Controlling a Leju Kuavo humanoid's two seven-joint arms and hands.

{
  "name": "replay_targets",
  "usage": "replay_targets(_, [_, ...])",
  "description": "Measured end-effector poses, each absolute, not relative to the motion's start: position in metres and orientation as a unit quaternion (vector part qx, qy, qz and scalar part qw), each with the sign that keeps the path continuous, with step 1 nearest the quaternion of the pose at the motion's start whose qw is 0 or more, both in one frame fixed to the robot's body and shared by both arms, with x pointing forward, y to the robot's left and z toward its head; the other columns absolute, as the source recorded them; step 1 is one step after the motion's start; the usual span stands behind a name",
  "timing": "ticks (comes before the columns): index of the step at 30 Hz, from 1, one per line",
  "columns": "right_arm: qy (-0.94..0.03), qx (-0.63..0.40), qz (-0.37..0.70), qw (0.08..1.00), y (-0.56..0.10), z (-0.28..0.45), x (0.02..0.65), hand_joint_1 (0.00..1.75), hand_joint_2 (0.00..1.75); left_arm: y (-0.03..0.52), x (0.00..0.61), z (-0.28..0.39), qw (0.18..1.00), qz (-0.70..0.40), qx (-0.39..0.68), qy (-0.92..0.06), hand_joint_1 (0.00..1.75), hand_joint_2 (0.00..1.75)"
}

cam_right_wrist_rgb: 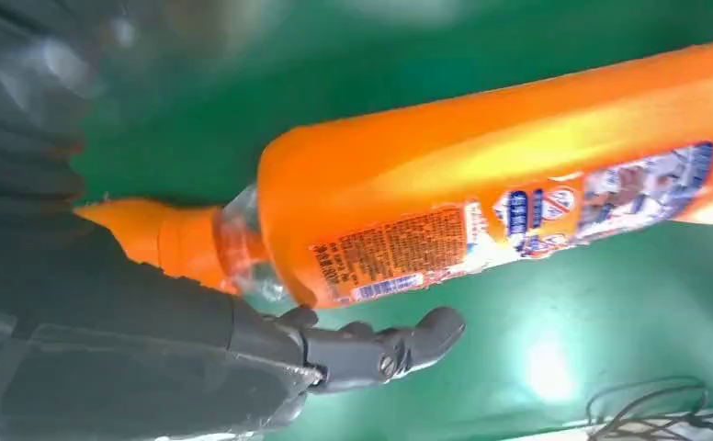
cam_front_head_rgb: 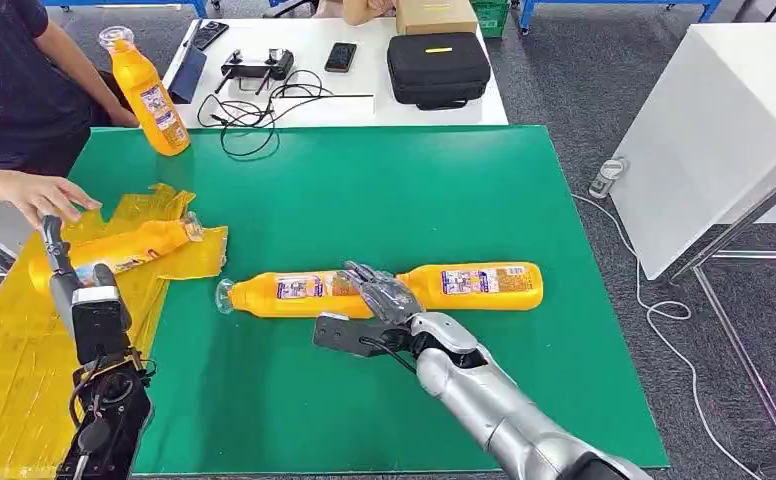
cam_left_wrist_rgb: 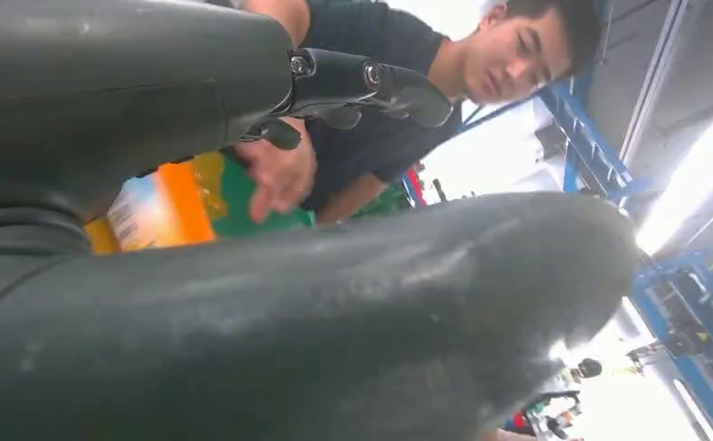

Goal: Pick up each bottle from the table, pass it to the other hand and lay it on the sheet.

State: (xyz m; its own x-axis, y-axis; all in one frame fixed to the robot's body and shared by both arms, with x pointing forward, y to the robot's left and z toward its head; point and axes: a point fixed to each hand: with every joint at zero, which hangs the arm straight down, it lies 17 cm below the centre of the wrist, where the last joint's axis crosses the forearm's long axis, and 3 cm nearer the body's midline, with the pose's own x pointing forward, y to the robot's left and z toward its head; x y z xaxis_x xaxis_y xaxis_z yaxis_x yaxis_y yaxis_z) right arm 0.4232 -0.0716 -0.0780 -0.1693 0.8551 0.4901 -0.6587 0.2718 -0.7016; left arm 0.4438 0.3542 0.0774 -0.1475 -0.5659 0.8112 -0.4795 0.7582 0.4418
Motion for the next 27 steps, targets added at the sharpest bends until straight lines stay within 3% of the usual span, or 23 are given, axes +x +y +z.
replay_targets(4, [-0.478,-0.109,0.599,0.633,-0.073,-0.077,0.425,0.0,1.75,0.353,0.445,0.078,0.554,-0.038,0.344,-0.758,0.0,0.0])
replay_targets(8, [-0.435,-0.196,0.657,0.584,-0.08,-0.072,0.443,0.0,1.75,0.319,0.464,0.094,0.541,-0.05,0.314,-0.779,0.0,0.0])
replay_targets(27, [-0.44,-0.201,0.702,0.522,-0.018,-0.056,0.429,0.0,1.75,0.299,0.466,0.095,0.542,-0.053,0.292,-0.786,0.0,0.0])
